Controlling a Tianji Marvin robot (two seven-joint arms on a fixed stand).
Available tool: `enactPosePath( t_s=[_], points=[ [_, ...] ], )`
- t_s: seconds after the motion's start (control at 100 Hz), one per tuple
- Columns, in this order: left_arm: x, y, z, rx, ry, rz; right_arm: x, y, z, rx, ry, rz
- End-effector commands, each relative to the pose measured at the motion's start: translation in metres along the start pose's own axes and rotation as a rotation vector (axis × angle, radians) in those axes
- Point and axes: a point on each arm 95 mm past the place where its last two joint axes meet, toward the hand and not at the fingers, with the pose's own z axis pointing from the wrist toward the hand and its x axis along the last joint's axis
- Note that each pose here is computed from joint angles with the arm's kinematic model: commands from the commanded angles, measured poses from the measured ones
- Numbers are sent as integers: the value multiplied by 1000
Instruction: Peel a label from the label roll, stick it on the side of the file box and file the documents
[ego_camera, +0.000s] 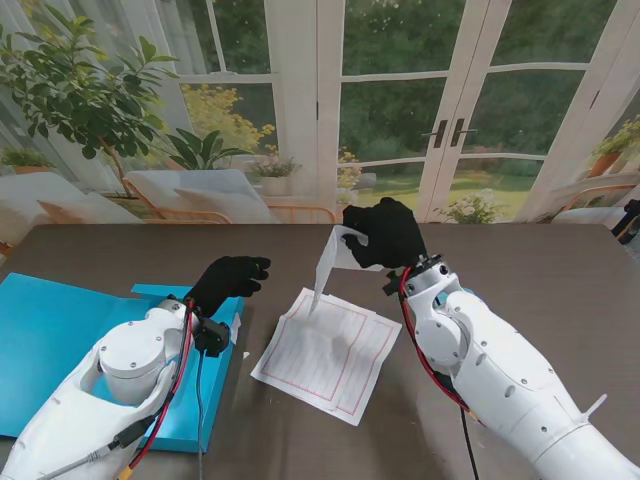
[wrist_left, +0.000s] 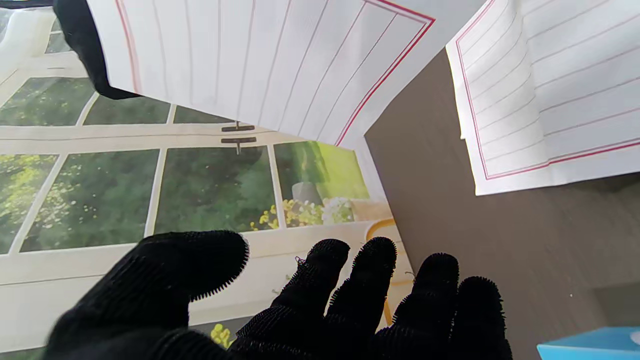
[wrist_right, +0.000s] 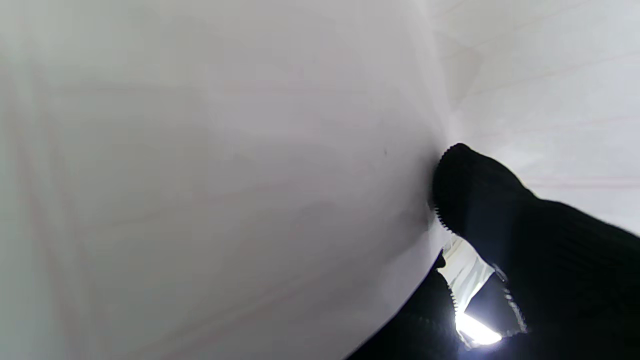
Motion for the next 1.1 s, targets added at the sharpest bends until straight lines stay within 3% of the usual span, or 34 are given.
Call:
enactPosePath(
  t_s=[0.0, 0.33, 0.66, 1.09],
  points=[
    [2, 4, 3, -44, -11, -13, 8, 6, 2, -12, 25, 15],
    [-2, 10, 8, -170, -94, -226, 27, 25, 4, -88, 64, 72],
    [-6, 17, 16, -271, -116, -375, 43, 31, 0, -125, 99, 134],
    [-3, 26, 21, -407, -121, -437, 54, 27, -6, -147, 113, 193]
  ],
)
